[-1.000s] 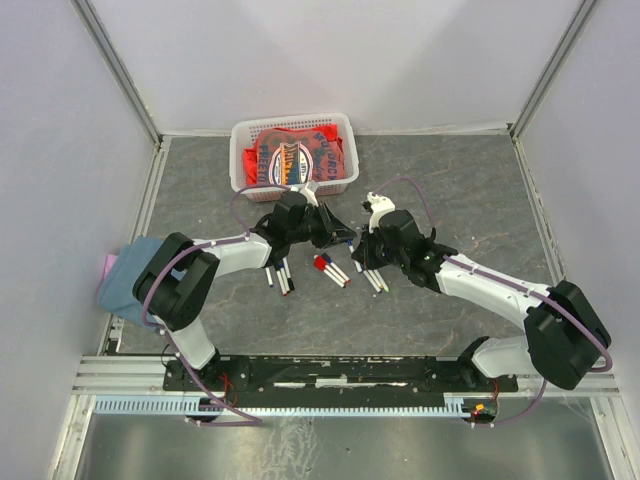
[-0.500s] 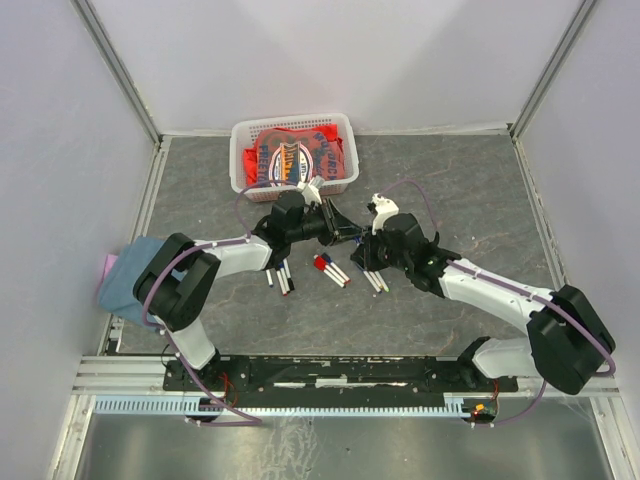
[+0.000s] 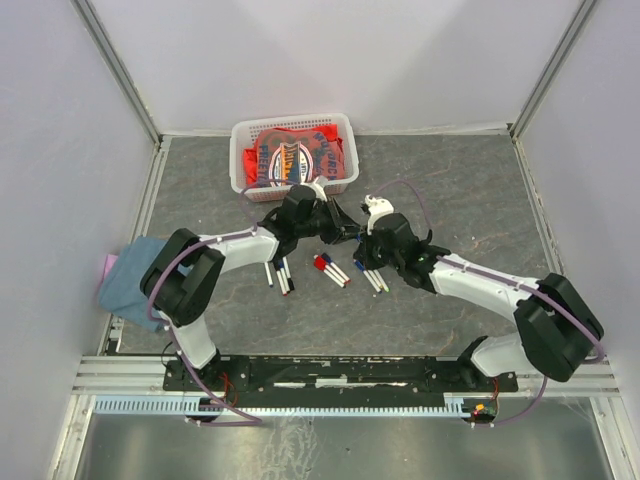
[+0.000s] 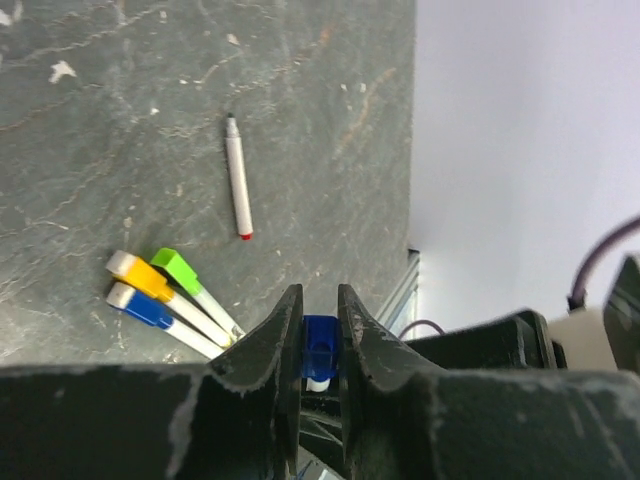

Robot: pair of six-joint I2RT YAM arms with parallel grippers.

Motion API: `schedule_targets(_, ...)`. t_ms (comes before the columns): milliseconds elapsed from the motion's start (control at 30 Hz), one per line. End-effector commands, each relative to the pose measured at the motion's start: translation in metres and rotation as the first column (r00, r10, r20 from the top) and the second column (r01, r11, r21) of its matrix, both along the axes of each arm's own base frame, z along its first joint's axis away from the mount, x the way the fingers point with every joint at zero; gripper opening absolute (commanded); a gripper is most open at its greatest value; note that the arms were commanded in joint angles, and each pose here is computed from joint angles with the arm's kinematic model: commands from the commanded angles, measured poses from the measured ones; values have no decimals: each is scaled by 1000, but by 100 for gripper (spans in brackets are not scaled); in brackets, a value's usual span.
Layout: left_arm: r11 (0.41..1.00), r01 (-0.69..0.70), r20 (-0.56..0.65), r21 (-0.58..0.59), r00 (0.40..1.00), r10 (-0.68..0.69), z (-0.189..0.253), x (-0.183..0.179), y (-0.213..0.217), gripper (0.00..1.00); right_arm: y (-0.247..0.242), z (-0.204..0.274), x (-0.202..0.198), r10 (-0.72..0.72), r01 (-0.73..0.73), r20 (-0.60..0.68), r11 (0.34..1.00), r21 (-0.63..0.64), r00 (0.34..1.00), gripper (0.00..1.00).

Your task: Open the pen caps

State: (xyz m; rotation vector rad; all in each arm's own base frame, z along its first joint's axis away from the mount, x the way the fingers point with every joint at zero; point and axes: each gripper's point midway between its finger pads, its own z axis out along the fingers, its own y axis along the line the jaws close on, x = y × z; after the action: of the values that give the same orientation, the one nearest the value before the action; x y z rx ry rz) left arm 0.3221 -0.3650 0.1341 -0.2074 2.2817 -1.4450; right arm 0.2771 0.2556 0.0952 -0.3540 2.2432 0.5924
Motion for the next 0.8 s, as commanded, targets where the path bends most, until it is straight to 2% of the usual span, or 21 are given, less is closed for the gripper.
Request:
schedule_targets(0, 977, -194, 77, 83, 979, 188, 19, 52, 12, 3, -23, -14, 2, -39, 54, 64, 967, -248, 997, 1)
schedule_targets(100, 974, -215, 90, 77, 974, 208, 30, 62, 9, 3, -31, -16, 3, -63, 92, 105, 947, -308, 993, 1)
schedule_targets(233, 970, -229, 94, 84, 971, 221, 30, 66, 11, 3, -33, -12, 0, -73, 106, 123, 954, -281, 990, 1)
schedule_targets(300, 976, -211, 103, 47, 973, 205, 30, 65, 10, 3, -24, -6, -5, -44, 68, 120, 976, -206, 992, 1)
schedule_targets(400, 986, -149, 99, -71, 983, 156, 33, 60, 12, 3, -9, 7, -14, 8, -6, 90, 1000, -25, 996, 1)
schedule_targets(500, 977, -107, 139, -183, 981, 133, 40, 58, 27, 3, -2, 26, -19, 54, -66, 97, 990, 126, 994, 1)
schedule_targets(567, 976, -105, 140, -190, 981, 133, 33, 56, 39, 3, 1, 37, -21, 76, -95, 102, 975, 201, 992, 1)
schedule_targets(667, 982, -121, 131, -143, 981, 140, 21, 57, 48, 3, -2, 41, -16, 55, -73, 94, 976, 206, 994, 1)
schedule_targets(767, 986, -161, 135, 44, 979, 154, -3, 61, 58, 3, -19, 32, -3, -39, 29, 87, 993, 113, 995, 1)
